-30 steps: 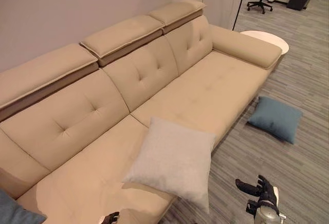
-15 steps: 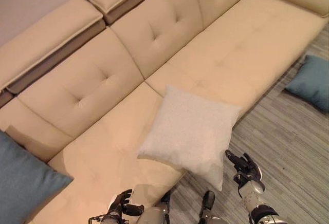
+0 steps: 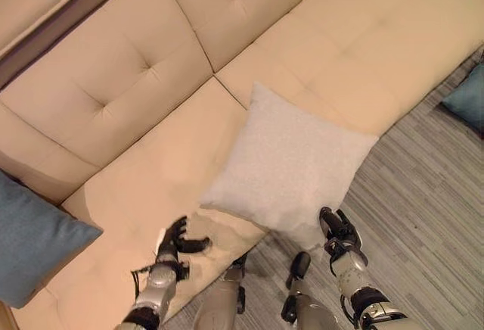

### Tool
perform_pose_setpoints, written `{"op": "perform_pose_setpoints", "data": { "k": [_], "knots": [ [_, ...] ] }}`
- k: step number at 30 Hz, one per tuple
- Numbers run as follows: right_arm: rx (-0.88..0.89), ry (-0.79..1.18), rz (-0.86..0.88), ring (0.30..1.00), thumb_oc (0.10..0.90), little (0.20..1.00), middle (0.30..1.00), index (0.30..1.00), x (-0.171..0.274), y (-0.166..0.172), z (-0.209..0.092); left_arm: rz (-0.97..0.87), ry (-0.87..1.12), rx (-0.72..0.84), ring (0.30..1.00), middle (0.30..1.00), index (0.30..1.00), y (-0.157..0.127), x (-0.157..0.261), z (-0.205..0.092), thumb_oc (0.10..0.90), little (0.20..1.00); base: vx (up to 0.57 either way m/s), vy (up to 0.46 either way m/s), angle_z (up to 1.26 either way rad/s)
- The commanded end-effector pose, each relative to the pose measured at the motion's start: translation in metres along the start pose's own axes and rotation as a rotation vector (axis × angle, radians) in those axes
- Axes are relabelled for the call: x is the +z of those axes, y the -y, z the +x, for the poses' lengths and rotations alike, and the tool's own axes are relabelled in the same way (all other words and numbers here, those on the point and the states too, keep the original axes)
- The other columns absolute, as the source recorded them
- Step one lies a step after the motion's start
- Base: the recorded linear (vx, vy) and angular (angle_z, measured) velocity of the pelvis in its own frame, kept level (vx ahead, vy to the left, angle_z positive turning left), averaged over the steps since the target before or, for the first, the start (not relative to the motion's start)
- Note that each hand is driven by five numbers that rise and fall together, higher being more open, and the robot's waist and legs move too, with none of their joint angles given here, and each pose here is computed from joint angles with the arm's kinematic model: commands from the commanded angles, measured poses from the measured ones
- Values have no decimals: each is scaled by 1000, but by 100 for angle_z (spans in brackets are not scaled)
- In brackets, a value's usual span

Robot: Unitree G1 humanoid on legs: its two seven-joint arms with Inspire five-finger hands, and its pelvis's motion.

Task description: Pick up all the scattered cushions and arrange them neatly on the sofa.

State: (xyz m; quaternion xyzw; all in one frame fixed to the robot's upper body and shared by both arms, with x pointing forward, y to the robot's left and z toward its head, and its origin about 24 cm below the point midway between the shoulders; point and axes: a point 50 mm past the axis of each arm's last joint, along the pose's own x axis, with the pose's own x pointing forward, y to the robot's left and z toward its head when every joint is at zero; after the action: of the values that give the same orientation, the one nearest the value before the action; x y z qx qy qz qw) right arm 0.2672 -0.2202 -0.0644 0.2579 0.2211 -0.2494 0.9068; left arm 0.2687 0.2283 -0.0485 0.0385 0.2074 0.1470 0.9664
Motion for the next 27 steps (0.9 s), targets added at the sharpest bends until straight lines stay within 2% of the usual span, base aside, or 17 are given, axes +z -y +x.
{"op": "perform_pose_setpoints", "data": {
  "k": [1, 5, 6, 12, 18, 23, 25, 27],
  "knots": [
    [142, 34, -59, 900, 800, 900, 900, 900, 0, -32, -2, -45, 205, 168, 900, 900, 900, -41, 48, 11, 800, 900, -8, 34, 9],
    [149, 40, -66, 900, 800, 900, 900, 900, 3, -35, -1, -56, 309, 198, 900, 900, 900, -50, 81, 16, 800, 900, -4, 17, 2],
    [154, 46, -77, 900, 800, 900, 900, 900, 5, -37, -1, -93, 369, 221, 900, 900, 900, -56, 101, 17, 800, 900, -4, 30, 0],
    [176, 46, -68, 900, 800, 900, 900, 900, 7, -46, 0, -289, 479, 178, 900, 900, 900, -50, 141, 19, 800, 900, 5, 32, -8],
    [220, 56, -65, 900, 800, 900, 900, 900, 12, -59, 0, -287, 533, 44, 900, 900, 900, -22, 165, 19, 800, 900, 2, 52, -6],
    [241, 51, -86, 900, 800, 900, 900, 900, 13, -67, 1, -335, 505, -100, 900, 900, 900, 16, 163, 16, 800, 900, 17, 27, -9],
    [255, 46, -100, 900, 800, 900, 900, 900, 13, -70, 0, -410, 472, -208, 900, 900, 900, 42, 159, 12, 800, 900, 33, 26, -3],
    [260, 42, -109, 900, 800, 900, 900, 900, 12, -70, 0, -430, 468, -279, 900, 900, 900, 56, 159, 7, 800, 900, 0, 0, 0]
  ]
}}
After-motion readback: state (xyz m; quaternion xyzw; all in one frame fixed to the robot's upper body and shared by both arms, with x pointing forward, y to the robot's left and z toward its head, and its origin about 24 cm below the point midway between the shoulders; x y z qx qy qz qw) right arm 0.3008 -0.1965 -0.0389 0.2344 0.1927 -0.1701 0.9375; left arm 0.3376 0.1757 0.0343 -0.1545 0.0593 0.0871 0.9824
